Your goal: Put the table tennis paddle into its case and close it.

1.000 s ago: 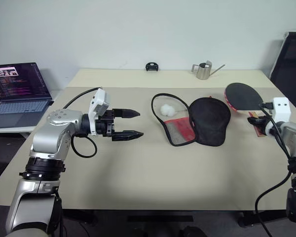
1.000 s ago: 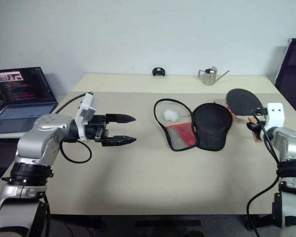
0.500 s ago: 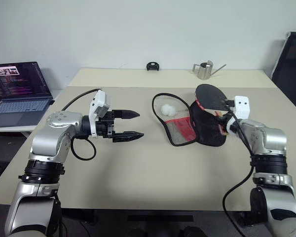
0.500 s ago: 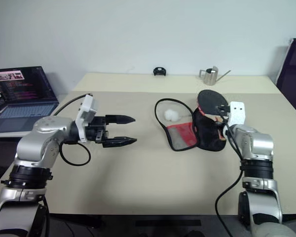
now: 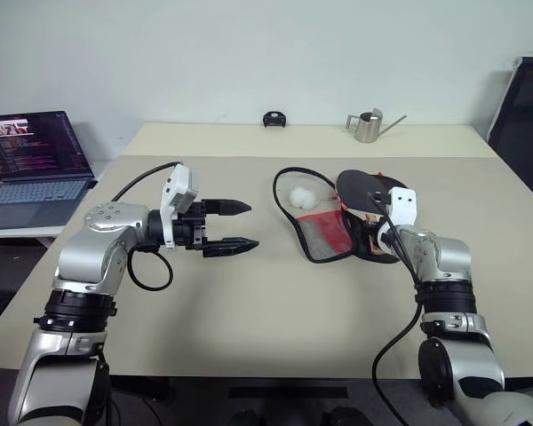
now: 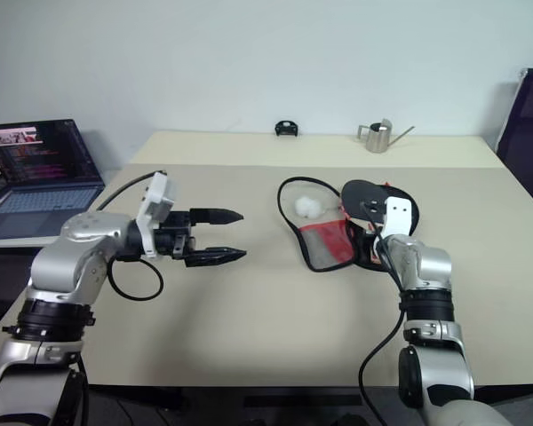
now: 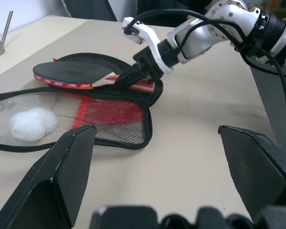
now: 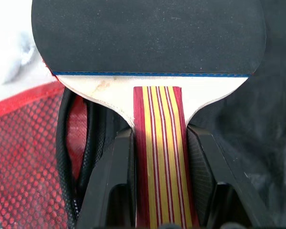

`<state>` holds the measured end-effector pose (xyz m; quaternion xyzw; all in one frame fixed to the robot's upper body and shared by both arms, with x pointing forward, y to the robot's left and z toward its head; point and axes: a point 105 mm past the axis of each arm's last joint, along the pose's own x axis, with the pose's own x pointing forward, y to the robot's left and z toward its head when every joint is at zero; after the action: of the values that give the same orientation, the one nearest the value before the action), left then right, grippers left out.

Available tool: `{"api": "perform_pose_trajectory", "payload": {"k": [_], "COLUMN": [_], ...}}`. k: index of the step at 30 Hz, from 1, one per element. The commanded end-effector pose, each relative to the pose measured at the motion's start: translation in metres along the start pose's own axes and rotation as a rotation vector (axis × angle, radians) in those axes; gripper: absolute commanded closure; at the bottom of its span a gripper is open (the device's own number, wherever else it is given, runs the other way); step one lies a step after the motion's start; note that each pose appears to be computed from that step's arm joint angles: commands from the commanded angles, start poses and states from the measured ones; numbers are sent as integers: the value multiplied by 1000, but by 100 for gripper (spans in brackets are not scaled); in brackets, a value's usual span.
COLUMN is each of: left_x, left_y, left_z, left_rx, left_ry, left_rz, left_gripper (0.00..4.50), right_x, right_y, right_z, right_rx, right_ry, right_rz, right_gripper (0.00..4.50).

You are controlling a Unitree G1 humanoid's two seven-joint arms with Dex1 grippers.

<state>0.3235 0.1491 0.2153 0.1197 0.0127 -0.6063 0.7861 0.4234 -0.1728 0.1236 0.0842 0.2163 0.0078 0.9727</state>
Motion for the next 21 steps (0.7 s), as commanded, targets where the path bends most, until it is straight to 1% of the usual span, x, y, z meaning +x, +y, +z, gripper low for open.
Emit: {"api": "perform_pose_trajectory", "payload": {"k": [1,11,15,21], "left_x": [-4,-4,-2,-2], "left_y": [-1,0,1,0], "left_z": [15,12,11,11], "left_rx": [60,55,56,57], "left_ry": [-36,-37,-39,-41], "left_rz": [7,6,2,0], "left_gripper": [0,0,0,0], "right_x": [-6,-14,-12,-8], "right_y": [-4,-15,-17,-19], "right_z": [16,8,8,2], "right_rx": [-16,-36,-49,-66], "right_ry": [-81,-104,-121,-100], "right_rz": [-35,-126,-163,-185], "right_gripper": [336,336,336,336]}}
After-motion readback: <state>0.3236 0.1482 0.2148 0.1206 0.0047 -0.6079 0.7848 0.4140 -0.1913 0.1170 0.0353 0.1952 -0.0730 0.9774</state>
